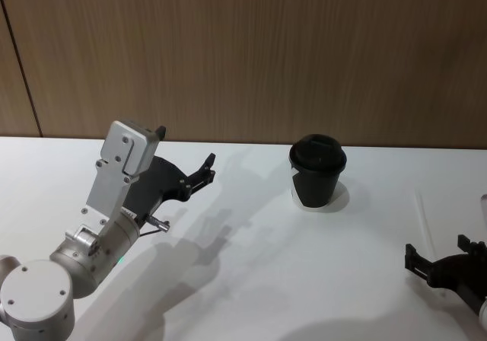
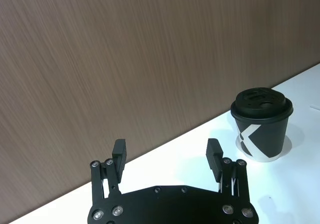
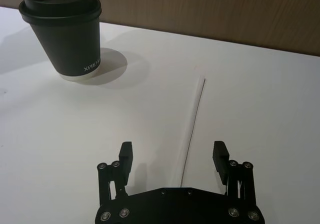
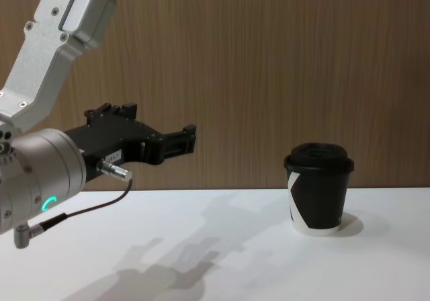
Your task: Pick up the straw with one hand, pass it to the other hand, and insert it into the cup.
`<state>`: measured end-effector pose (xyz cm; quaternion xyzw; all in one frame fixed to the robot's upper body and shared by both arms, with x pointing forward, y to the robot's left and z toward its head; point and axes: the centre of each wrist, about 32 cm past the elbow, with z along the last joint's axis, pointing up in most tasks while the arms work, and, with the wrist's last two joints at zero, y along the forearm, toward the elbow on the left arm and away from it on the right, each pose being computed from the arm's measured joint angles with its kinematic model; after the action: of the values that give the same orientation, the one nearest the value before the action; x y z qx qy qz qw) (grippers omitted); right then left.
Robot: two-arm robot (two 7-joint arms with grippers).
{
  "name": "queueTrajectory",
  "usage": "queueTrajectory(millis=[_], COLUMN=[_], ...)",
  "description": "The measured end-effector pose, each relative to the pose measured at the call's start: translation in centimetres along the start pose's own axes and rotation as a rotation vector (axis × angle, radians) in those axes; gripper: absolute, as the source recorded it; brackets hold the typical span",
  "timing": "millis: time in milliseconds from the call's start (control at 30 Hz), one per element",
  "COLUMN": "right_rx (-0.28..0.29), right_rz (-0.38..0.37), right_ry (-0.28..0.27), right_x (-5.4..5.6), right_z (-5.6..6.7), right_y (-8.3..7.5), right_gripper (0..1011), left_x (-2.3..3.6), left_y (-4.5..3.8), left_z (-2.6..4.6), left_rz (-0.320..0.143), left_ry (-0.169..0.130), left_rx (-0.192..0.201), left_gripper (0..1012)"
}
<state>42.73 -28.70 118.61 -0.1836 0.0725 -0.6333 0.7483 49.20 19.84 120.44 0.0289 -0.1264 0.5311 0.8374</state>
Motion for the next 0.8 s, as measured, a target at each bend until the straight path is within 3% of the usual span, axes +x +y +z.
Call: queueTrajectory(millis=[800], right_rx=[-0.027], right_rz=[-0.016], right_ry=[0.031], right_x=[-0.03], right_z=[-0.02], right_y=[0.86], right_gripper=[1001], left_x=[0.00], left_y=[0.00], left_z=[0.00], left_rz=[0.000], left_ry=[0.000], left_rx=[0.000], left_gripper=[1003])
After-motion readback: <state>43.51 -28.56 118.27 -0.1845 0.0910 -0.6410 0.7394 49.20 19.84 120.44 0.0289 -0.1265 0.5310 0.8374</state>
